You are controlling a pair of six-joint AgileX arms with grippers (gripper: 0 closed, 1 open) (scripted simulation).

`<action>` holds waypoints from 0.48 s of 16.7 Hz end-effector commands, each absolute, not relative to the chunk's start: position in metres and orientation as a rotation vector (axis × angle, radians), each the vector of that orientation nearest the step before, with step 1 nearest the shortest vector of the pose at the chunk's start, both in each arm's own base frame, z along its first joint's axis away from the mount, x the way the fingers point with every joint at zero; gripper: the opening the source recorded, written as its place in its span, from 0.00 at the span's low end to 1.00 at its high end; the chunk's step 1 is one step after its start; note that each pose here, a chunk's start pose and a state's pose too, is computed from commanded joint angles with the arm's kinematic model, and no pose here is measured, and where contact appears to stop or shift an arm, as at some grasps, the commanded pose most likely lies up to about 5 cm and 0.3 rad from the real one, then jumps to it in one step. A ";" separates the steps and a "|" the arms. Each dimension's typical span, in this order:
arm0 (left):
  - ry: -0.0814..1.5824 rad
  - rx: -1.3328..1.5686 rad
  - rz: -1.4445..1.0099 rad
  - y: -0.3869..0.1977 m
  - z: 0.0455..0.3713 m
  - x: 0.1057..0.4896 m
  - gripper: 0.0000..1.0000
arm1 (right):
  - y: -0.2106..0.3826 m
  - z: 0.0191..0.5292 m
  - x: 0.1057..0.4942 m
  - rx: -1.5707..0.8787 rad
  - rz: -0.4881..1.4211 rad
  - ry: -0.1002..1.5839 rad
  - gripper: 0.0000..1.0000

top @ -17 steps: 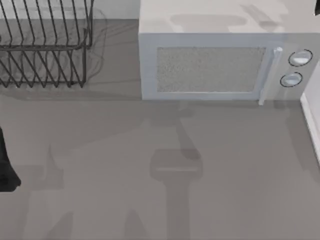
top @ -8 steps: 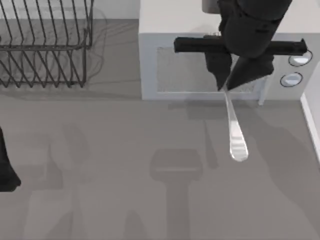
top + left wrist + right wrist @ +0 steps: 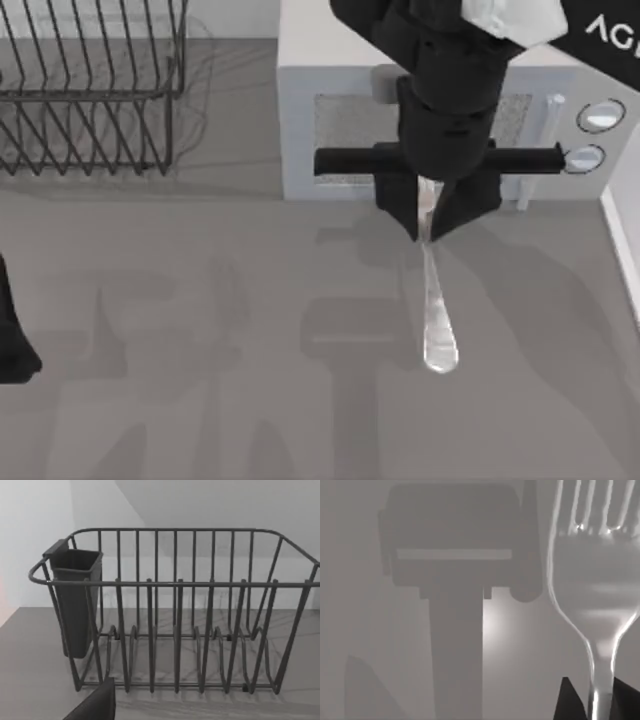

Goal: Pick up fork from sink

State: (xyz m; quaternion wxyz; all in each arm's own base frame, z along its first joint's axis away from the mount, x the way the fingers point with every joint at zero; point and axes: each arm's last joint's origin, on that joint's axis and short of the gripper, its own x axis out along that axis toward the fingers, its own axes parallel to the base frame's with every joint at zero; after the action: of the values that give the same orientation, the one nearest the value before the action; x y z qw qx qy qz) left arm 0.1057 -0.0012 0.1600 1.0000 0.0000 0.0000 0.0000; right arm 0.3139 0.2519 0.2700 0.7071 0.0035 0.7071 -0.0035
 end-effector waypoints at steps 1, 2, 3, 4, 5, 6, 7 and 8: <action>0.000 0.000 0.000 -0.001 0.160 0.106 1.00 | 0.252 0.270 0.314 0.008 -0.008 1.571 0.00; 0.000 0.000 0.000 -0.001 0.160 0.106 1.00 | 0.252 0.270 0.314 0.008 -0.008 1.571 0.00; 0.000 0.000 0.000 -0.001 0.160 0.106 1.00 | 0.252 0.271 0.313 0.010 -0.004 1.571 0.00; 0.000 0.000 0.000 -0.001 0.160 0.106 1.00 | 0.252 0.271 0.313 0.010 -0.004 1.571 0.00; 0.000 0.000 0.000 -0.001 0.160 0.106 1.00 | 0.253 0.269 0.311 0.007 -0.002 1.573 0.00; 0.000 0.000 0.000 -0.001 0.160 0.106 1.00 | 0.255 0.265 0.309 0.003 0.001 1.576 0.00; 0.000 0.000 0.000 -0.001 0.160 0.106 1.00 | 0.257 0.259 0.307 -0.001 0.003 1.580 0.00; 0.000 0.000 0.000 -0.001 0.160 0.106 1.00 | 0.258 0.251 0.305 -0.005 0.004 1.584 0.00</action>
State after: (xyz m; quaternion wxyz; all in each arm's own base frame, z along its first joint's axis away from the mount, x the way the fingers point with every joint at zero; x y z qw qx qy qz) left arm 0.1057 -0.0012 0.1600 1.0000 0.0000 0.0000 0.0000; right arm 0.3054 0.2584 0.2509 0.7025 -0.0025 0.7117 0.0016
